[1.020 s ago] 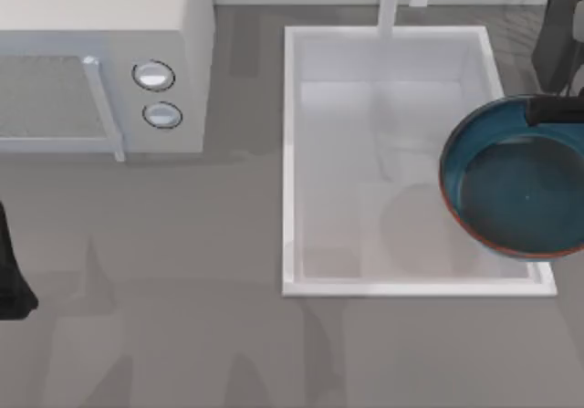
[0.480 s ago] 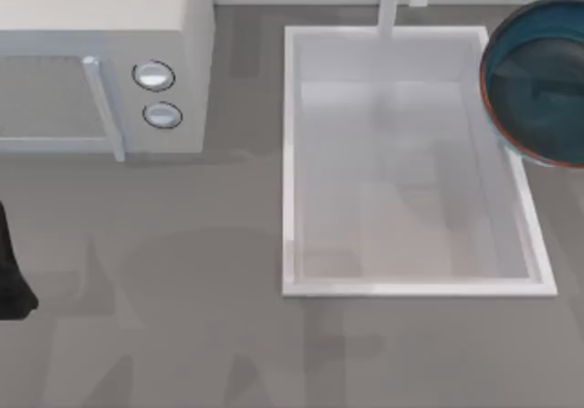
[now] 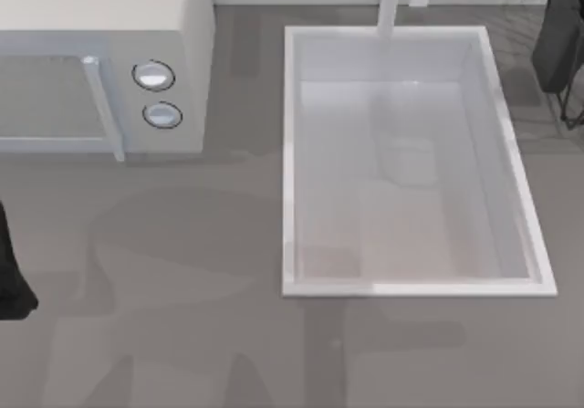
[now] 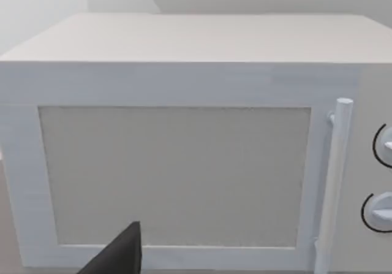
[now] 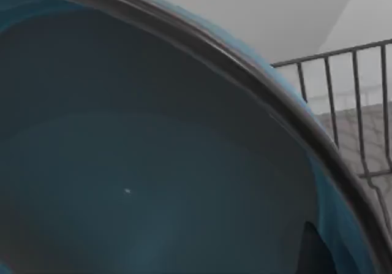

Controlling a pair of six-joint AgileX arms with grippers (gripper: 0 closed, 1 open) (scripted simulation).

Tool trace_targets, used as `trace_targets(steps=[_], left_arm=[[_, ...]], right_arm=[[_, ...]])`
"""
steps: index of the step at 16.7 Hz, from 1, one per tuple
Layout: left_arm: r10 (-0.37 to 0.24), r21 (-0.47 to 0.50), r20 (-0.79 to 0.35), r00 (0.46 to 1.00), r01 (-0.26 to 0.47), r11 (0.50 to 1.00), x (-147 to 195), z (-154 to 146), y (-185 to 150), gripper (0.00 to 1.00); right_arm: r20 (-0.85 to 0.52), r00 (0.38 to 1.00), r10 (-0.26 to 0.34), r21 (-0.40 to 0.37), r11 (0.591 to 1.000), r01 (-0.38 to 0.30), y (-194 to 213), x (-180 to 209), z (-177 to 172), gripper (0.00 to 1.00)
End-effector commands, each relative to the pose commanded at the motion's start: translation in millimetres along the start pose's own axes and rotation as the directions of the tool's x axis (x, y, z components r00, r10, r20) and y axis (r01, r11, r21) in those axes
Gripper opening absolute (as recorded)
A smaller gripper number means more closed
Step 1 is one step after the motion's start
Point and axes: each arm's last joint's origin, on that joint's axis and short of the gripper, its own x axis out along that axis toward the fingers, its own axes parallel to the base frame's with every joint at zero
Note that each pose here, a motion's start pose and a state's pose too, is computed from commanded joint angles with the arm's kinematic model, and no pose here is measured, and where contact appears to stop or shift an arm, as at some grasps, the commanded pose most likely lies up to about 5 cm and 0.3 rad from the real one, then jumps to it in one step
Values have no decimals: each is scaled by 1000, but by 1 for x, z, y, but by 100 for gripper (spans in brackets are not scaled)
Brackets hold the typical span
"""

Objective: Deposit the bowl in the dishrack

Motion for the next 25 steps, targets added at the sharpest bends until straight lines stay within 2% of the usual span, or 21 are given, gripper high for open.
trace_targets(steps=[4, 7, 14, 17, 20, 25], left_arm=[[0, 0, 0, 1000, 0, 1000, 0, 0, 0, 100], [0, 0, 0, 1000, 0, 1000, 0, 0, 0, 100], [0, 0, 0, 1000, 0, 1000, 0, 0, 0, 100], [0, 0, 0, 1000, 0, 1000, 0, 0, 0, 100], [0, 0, 0, 1000, 0, 1000, 0, 0, 0, 100], [0, 0, 0, 1000, 0, 1000, 0, 0, 0, 100]], right_arm=[[296, 955, -11, -162, 985, 62, -23, -48, 11, 0], [394, 919, -14, -236, 965, 116, -28, -71, 11, 0], [406, 914, -18, -243, 962, 127, -31, -70, 13, 0], [406, 913, -42, -231, 962, 147, -49, -42, 16, 0], [409, 911, -56, -226, 961, 161, -75, 11, 13, 0], [422, 906, -34, -243, 958, 149, -97, 115, -25, 0]])
